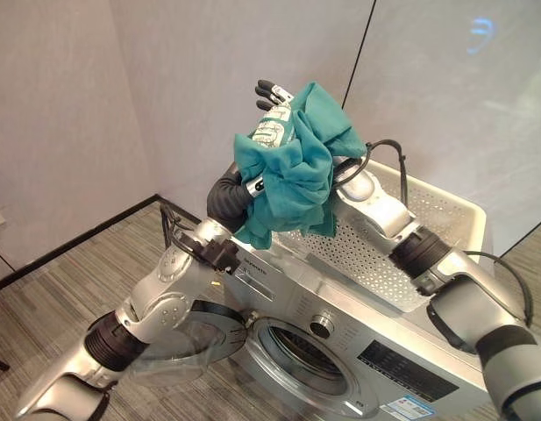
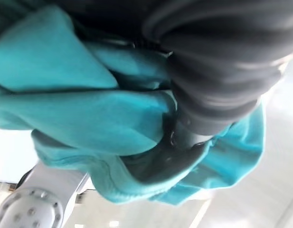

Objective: Grab the laundry basket,head to the washer,open it,put in the laundry and shut it.

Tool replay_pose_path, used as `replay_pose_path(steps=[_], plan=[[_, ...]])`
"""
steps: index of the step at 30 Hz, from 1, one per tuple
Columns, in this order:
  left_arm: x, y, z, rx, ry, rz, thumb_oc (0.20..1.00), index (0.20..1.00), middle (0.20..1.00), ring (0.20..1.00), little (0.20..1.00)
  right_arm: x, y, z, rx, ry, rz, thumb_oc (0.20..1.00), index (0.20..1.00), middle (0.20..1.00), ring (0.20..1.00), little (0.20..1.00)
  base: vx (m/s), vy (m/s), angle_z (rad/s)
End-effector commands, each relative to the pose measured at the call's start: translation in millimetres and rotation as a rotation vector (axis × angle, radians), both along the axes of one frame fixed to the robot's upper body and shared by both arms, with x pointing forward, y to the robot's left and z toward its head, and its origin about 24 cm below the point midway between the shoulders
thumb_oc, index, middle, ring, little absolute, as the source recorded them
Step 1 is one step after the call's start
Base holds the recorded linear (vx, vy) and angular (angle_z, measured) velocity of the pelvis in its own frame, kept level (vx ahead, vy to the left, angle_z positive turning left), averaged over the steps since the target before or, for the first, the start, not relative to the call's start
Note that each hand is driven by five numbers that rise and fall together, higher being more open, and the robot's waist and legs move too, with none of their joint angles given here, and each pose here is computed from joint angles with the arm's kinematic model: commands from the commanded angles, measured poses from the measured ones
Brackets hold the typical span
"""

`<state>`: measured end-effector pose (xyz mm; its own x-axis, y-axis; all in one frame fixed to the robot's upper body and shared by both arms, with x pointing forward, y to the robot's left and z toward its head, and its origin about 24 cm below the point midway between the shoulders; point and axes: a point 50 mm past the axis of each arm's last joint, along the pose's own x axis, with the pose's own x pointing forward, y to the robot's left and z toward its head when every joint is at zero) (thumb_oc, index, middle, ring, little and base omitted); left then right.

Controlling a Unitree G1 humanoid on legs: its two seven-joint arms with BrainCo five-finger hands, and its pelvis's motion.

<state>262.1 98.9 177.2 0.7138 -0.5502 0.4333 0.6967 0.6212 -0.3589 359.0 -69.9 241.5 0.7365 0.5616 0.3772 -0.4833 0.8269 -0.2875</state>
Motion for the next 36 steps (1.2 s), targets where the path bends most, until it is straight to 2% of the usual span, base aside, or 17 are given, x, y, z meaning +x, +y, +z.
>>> replay_pose_path(steps=[1, 4, 5, 6, 7, 8, 11, 12, 15, 18, 19, 22, 27, 28, 30, 35, 36], plan=[[-14.8, -4.8, 20.9, -0.005, -0.116, -0.115, 0.2, 0.2, 0.2, 0.2, 0.2, -9.6, -7.8, 72.0, 0.045, -0.253, 0.013, 1.0, 1.0, 1.0, 1.0, 1.0, 0.0, 0.0, 0.0], [-17.4, 17.0, 17.1, -0.041, -0.094, -0.053, 0.2, 0.2, 0.2, 0.2, 0.2, -10.5, -38.7, 94.4, -0.006, -0.373, -0.115, 1.0, 1.0, 1.0, 1.0, 1.0, 0.0, 0.0, 0.01], [-17.7, 17.3, 17.1, -0.041, -0.093, -0.053, 0.2, 0.2, 0.2, 0.2, 0.2, -10.5, -38.3, 94.3, -0.006, -0.373, -0.114, 1.0, 1.0, 1.0, 1.0, 1.0, 0.0, 0.0, 0.0], [-21.6, 34.0, 8.9, -0.099, -0.064, 0.0, 0.2, 0.2, 0.2, 0.2, 0.2, -16.1, -74.1, 117.9, -0.175, -0.577, -0.35, 1.0, 1.0, 1.0, 1.0, 1.0, 0.0, 0.0, 0.0], [-24.0, 38.4, 5.6, -0.121, -0.053, 0.006, 0.2, 0.2, 0.2, 0.2, 0.2, -21.1, -85.8, 129.8, -0.263, -0.669, -0.446, 1.0, 1.0, 1.0, 1.0, 1.0, 0.0, 0.0, 0.0], [-24.0, 38.4, 5.8, -0.122, -0.054, 0.006, 0.2, 0.2, 0.2, 0.2, 0.2, -21.2, -85.6, 130.1, -0.264, -0.67, -0.446, 1.0, 1.0, 1.0, 1.0, 1.0, 0.0, 0.0, 0.0], [-33.9, 46.5, -1.9, -0.175, -0.028, -0.008, 0.2, 0.2, 0.2, 0.2, 0.2, -36.1, -119.0, 160.6, -0.387, -0.869, -0.691, 1.0, 1.0, 1.0, 1.0, 1.0, -0.03, 0.011, -0.01], [-34.0, 46.5, -2.0, -0.176, -0.028, -0.008, 0.2, 0.2, 0.2, 0.2, 0.2, -36.1, -119.0, 160.5, -0.387, -0.869, -0.691, 1.0, 1.0, 1.0, 1.0, 1.0, -0.04, 0.023, -0.05], [-40.8, 53.4, -12.6, -0.17, 0.009, -0.006, 0.2, 0.2, 0.2, 0.2, 0.2, -50.8, -146.1, 177.5, -0.428, -0.987, -0.885, 1.0, 1.0, 1.0, 1.0, 1.0, -0.02, 0.026, -0.07], [-45.5, 57.9, -19.6, -0.173, 0.051, -0.01, 0.2, 0.2, 0.2, 0.2, 0.2, -64.3, -160.0, 186.8, -0.48, -1.069, -0.981, 1.0, 1.0, 1.0, 1.0, 1.0, -0.01, 0.029, -0.14], [-49.6, 61.5, -28.7, -0.18, 0.101, -0.009, 0.2, 0.2, 0.2, 0.2, 0.2, -79.5, -179.6, 196.3, -0.5, -1.136, -1.111, 1.0, 1.0, 1.0, 1.0, 1.0, -0.01, 0.046, -0.06], [-58.5, 68.4, -39.4, -0.171, 0.166, -0.002, 0.2, 0.2, 0.2, 0.2, 0.2, -101.4, -203.9, 202.8, -0.58, -1.214, -1.273, 1.0, 1.0, 1.0, 1.0, 1.0, -0.01, 0.052, 0.01], [-78.9, 73.5, -72.3, -0.121, 0.391, -0.029, 0.2, 0.2, 0.2, 0.2, 0.2, -132.8, -260.0, 190.2, -0.657, -1.184, -1.561, 1.0, 1.0, 1.0, 1.0, 1.0, -0.02, 0.061, -0.16], [-79.3, 74.1, -72.1, -0.109, 0.393, -0.033, 0.2, 0.2, 0.2, 0.2, 0.2, -134.9, -264.0, 185.4, -0.654, -1.172, -1.57, 1.0, 1.0, 1.0, 1.0, 1.0, -0.09, 0.078, -0.18], [-95.2, 79.5, -93.4, -0.045, 0.539, -0.047, 0.2, 0.2, 0.2, 0.2, 0.2, -146.9, -310.0, 145.5, -0.603, -0.994, -1.729, 1.0, 1.0, 1.0, 1.0, 1.0, -0.16, 0.105, -0.29], [-102.8, 87.0, -103.8, 0.03, 0.616, -0.072, 0.2, 0.2, 0.2, 0.2, 0.2, -170.8, -359.3, 86.8, -0.581, -0.74, -1.889, 1.0, 1.0, 1.0, 1.0, 1.0, -0.1, 0.025, -0.45], [-102.4, 94.0, -106.9, 0.068, 0.632, -0.05, 0.2, 0.2, 0.2, 0.2, 0.2, -185.4, -386.9, 42.1, -0.563, -0.533, -1.96, 1.0, 1.0, 1.0, 1.0, 1.0, -0.21, -0.065, -0.11]])
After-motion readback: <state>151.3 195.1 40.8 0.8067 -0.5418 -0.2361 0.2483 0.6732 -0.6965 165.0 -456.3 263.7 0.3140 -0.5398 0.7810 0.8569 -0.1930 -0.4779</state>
